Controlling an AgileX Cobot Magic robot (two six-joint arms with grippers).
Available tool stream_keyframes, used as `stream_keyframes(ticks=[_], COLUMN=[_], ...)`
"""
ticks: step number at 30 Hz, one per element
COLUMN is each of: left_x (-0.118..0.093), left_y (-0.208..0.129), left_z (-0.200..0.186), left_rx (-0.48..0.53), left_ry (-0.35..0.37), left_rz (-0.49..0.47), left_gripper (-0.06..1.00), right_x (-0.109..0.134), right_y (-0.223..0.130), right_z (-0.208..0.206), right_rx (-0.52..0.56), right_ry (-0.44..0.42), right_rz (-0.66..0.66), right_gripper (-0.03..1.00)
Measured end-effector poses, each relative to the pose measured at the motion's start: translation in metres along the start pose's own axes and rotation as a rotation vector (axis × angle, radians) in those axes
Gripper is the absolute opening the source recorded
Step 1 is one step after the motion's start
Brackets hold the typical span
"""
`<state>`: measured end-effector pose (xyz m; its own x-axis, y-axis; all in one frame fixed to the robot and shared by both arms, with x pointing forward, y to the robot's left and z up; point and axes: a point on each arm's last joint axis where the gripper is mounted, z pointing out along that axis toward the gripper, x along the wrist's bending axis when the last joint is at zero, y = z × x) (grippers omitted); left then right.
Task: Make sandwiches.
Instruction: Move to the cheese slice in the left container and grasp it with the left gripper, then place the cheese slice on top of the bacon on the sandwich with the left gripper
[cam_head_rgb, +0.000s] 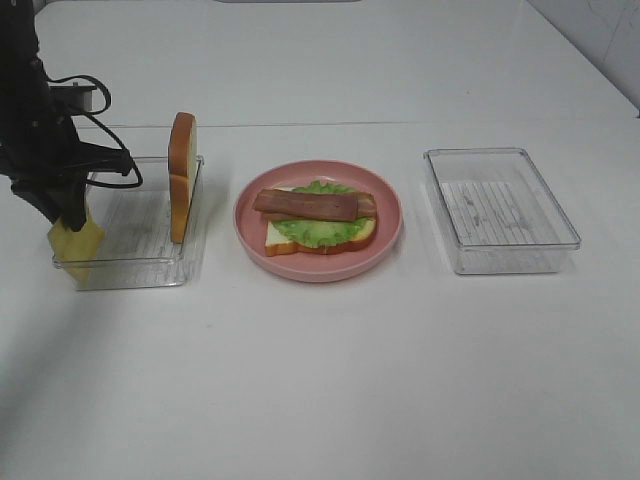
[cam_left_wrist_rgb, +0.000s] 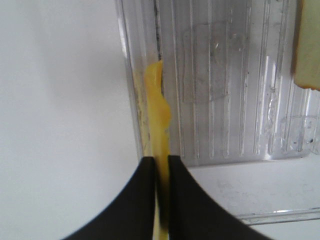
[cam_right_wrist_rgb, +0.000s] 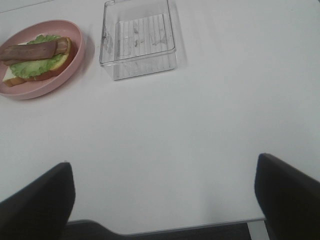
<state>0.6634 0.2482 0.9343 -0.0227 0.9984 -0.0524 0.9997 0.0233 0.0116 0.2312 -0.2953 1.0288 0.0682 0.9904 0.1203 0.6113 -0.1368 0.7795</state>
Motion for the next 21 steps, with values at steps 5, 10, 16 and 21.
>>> stream_keyframes(ticks=[5, 10, 16, 21], left_x=[0.000, 0.000, -0.001, -0.002], left_y=[0.000, 0.000, -0.009, -0.023], left_z=[0.000, -0.001, -0.047, -0.094], left_rx=[0.000, -0.001, -0.082, -0.176], left_ry=[0.000, 0.000, -0.013, -0.027], left_rz=[0.005, 0.005, -0.009, -0.011], left_gripper=[0.00, 0.00, 0.00, 0.00], right_x=[0.000, 0.000, 0.000, 0.000], right_y=[0.000, 0.000, 0.000, 0.000], right_z=[0.000, 0.000, 0.000, 0.000], right_rx=[0.000, 0.000, 0.000, 0.000], right_ry=[0.000, 0.000, 0.000, 0.000], right_rz=[0.000, 0.000, 0.000, 0.000], right_gripper=[0.93, 0.93, 0.93, 0.93])
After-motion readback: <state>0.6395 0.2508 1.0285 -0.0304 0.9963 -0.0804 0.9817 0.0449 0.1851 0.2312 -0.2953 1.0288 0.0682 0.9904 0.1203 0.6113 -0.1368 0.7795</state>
